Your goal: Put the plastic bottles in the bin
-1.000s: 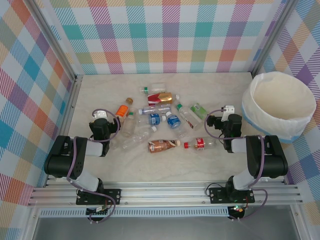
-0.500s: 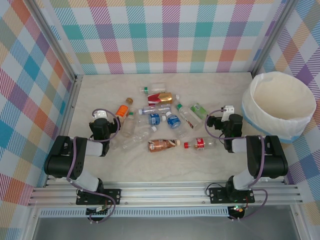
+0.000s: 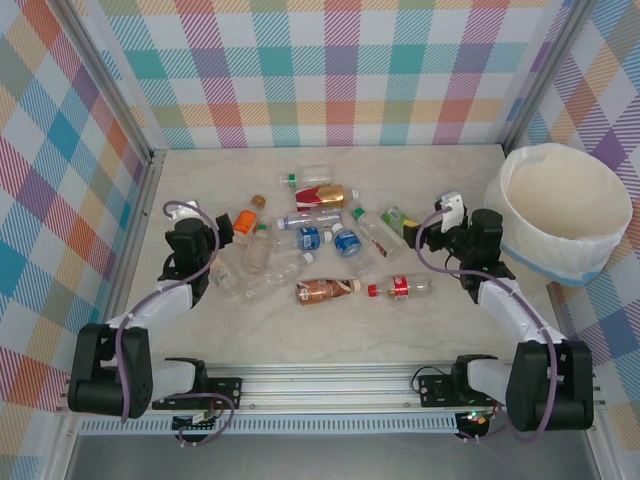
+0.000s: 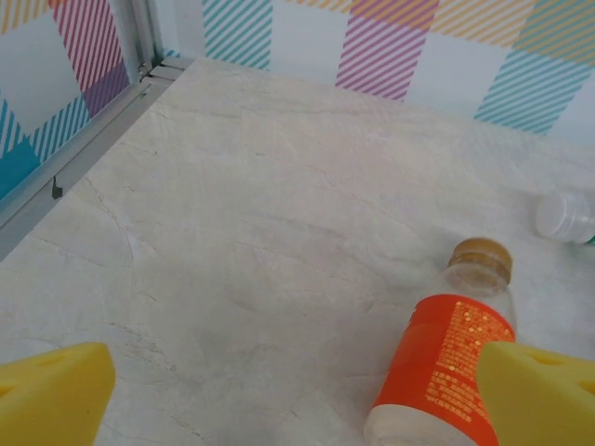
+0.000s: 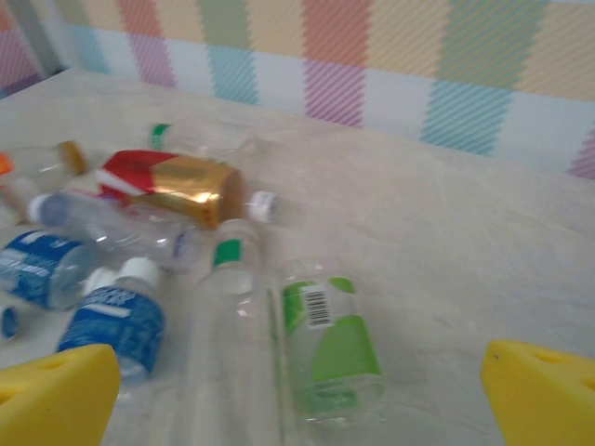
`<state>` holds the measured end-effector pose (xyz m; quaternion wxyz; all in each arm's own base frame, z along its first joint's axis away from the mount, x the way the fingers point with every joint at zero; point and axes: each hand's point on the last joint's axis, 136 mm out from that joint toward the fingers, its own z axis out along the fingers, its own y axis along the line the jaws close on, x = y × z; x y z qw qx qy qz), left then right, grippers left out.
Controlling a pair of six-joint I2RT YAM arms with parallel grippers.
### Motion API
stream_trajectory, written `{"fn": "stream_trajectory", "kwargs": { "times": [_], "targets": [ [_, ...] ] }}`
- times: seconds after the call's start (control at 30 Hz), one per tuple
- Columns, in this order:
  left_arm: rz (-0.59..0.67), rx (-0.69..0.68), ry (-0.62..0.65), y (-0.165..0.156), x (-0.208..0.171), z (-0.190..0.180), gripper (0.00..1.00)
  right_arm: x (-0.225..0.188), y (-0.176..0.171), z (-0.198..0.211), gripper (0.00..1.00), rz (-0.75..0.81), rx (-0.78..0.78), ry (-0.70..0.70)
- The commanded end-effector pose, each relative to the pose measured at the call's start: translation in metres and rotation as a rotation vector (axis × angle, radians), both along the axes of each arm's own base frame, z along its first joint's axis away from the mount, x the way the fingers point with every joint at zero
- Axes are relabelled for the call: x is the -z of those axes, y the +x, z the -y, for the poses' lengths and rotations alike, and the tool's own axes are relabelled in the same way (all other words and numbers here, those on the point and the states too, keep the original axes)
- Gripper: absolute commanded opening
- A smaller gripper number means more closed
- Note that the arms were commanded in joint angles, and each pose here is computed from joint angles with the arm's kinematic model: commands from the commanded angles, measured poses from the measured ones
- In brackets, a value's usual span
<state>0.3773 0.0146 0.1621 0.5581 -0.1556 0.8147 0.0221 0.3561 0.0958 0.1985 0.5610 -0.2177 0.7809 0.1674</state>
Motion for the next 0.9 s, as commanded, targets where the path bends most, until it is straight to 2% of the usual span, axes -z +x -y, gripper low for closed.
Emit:
{"fn": "stream_trajectory", "kwargs": {
  "times": [0.0,0.17,0.3,0.53,0.63,0.67,0.73,0.8,0.87],
  "targets": [
    [-0.027,-0.015,-0.115,-0.016,-0.005,0.005,1.0,0.008,-0.04,-0.036,1.0,-0.095,-0.277,-0.045],
    [-0.042,-0.102,-0.241,-0.039,-0.01,-0.001,1.0,0.028,-0.069,-0.059,1.0,-0.253,-0.407,-0.26],
    [-0.057,-0.176,-0.342,-0.059,-0.01,-0.008,1.0,0.053,-0.092,-0.058,1.0,-0.385,-0.465,-0.441],
    [-0.139,-0.187,-0.49,-0.081,0.003,0.003,1.0,0.087,-0.131,-0.041,0.99,-0.579,-0.601,-0.711],
    [-0.164,-0.143,-0.606,-0.082,0.015,0.02,1.0,0.095,-0.135,-0.041,0.96,-0.563,-0.647,-0.741],
    [-0.176,-0.122,-0.637,-0.082,0.018,0.026,1.0,0.098,-0.135,-0.043,0.87,-0.549,-0.66,-0.743],
    [-0.206,-0.1,-0.659,-0.083,0.022,0.033,1.0,0.103,-0.132,-0.047,0.8,-0.515,-0.678,-0.754],
    [-0.237,-0.106,-0.649,-0.087,0.024,0.032,1.0,0.11,-0.123,-0.047,0.86,-0.462,-0.666,-0.788],
    [-0.27,-0.117,-0.624,-0.092,0.029,0.03,1.0,0.119,-0.119,-0.048,0.87,-0.407,-0.694,-0.833]
  ]
}}
